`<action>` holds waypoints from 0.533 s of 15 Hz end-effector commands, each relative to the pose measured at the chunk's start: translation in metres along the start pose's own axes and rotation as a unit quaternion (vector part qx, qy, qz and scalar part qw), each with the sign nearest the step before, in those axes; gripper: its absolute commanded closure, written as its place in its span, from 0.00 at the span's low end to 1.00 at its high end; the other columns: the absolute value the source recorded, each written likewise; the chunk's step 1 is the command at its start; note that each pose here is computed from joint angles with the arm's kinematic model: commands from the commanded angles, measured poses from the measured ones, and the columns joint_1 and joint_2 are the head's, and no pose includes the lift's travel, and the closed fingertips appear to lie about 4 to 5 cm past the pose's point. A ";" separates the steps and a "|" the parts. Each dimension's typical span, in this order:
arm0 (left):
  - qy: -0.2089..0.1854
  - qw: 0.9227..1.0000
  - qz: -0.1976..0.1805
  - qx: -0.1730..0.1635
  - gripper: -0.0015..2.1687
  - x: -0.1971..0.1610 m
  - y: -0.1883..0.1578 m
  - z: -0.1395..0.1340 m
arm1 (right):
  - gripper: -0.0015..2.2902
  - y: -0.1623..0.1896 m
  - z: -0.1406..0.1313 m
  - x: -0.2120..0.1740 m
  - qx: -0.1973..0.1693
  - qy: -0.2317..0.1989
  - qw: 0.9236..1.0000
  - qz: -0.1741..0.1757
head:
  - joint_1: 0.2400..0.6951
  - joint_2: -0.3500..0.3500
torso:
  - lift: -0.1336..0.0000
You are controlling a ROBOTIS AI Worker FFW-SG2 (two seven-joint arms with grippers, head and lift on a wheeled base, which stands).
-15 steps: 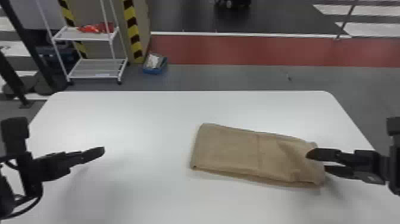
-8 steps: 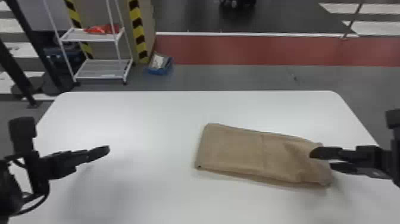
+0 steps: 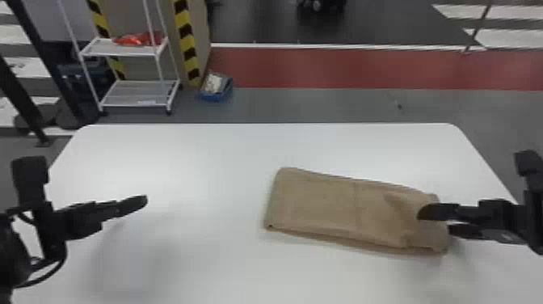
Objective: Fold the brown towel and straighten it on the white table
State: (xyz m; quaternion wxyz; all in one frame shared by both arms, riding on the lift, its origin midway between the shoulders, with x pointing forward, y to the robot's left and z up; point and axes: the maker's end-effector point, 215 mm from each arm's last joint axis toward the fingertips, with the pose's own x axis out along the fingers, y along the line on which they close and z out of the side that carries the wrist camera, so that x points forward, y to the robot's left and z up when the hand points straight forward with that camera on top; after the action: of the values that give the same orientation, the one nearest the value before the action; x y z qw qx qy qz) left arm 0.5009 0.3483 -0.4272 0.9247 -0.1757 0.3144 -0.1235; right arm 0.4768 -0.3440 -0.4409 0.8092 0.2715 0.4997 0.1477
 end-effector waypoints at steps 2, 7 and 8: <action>0.001 1.000 0.001 -0.001 0.03 0.001 0.003 0.001 | 0.18 0.003 -0.001 0.004 0.002 0.009 1.000 0.003 | 1.00 0.51 | 0.07; 0.001 1.000 0.000 -0.001 0.03 0.003 0.002 0.001 | 0.42 0.007 0.003 0.000 0.007 0.004 1.000 0.018 | 1.00 0.52 | 0.07; 0.001 1.000 -0.001 0.000 0.03 0.004 0.001 0.001 | 0.47 0.009 0.004 -0.001 0.008 0.003 1.000 0.022 | 1.00 0.52 | 0.07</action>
State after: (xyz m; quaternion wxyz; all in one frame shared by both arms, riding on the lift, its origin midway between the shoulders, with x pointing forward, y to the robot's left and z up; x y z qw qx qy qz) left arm 0.5044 0.3494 -0.4290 0.9243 -0.1758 0.3155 -0.1234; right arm 0.4811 -0.3373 -0.4347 0.8036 0.2824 0.4974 0.1644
